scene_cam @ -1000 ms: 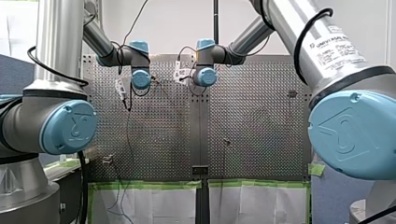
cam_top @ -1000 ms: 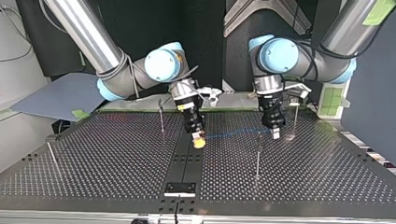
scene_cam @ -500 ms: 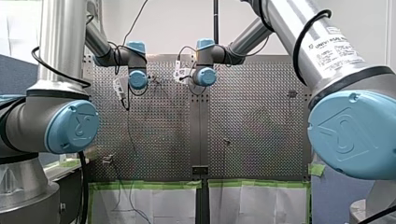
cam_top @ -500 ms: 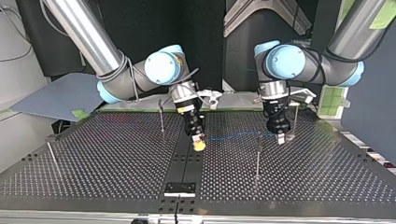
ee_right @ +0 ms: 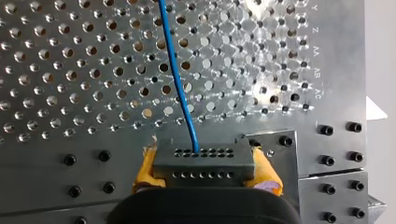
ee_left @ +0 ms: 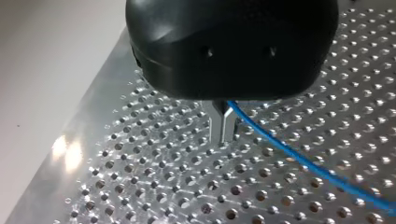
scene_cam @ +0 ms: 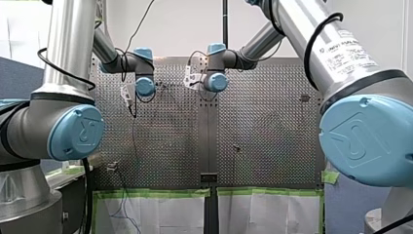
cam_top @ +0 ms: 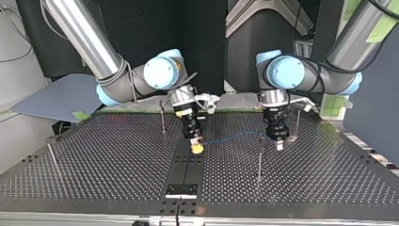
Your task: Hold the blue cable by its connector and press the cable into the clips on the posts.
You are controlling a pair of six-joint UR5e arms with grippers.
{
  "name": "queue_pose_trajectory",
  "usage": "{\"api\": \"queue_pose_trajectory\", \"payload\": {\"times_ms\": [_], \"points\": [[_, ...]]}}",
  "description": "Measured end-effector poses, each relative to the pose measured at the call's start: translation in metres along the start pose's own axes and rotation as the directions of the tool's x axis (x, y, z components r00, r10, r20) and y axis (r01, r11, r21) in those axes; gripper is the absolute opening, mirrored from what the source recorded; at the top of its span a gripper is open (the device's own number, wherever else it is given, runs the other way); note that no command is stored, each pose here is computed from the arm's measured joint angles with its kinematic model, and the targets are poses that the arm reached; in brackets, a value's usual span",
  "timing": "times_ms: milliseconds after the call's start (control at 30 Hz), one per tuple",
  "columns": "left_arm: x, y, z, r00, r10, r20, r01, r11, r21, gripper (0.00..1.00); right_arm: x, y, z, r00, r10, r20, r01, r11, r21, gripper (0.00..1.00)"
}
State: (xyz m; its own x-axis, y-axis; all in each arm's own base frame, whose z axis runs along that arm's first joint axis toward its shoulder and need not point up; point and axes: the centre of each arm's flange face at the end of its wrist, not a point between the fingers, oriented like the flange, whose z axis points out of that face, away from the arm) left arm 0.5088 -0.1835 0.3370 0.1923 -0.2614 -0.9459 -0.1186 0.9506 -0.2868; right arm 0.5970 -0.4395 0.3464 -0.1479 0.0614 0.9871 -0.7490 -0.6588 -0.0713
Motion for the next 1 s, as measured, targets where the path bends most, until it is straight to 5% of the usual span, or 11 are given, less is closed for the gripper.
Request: {"api": "queue_pose_trajectory", "payload": {"times_ms": [533, 800, 1000], "points": [[-0.011, 0.017, 0.030, 0.9996, -0.025, 0.010, 0.024, 0.9994, 0.024, 0.00, -0.003, 0.004, 0.021, 0.9998, -0.003, -0.020, 0.004, 0.9999, 0.013, 0.00], [-0.016, 0.010, 0.041, 0.9992, -0.039, 0.005, 0.039, 0.9969, 0.069, 0.00, -0.007, 0.009, 0.032, 0.9996, -0.007, -0.027, 0.007, 1.0000, 0.003, 0.00], [-0.007, 0.012, 0.053, 0.9993, -0.026, -0.028, 0.027, 0.9983, 0.051, 0.00, -0.006, 0.013, 0.038, 0.9993, -0.011, -0.037, 0.010, 0.9997, -0.020, 0.00]]}}
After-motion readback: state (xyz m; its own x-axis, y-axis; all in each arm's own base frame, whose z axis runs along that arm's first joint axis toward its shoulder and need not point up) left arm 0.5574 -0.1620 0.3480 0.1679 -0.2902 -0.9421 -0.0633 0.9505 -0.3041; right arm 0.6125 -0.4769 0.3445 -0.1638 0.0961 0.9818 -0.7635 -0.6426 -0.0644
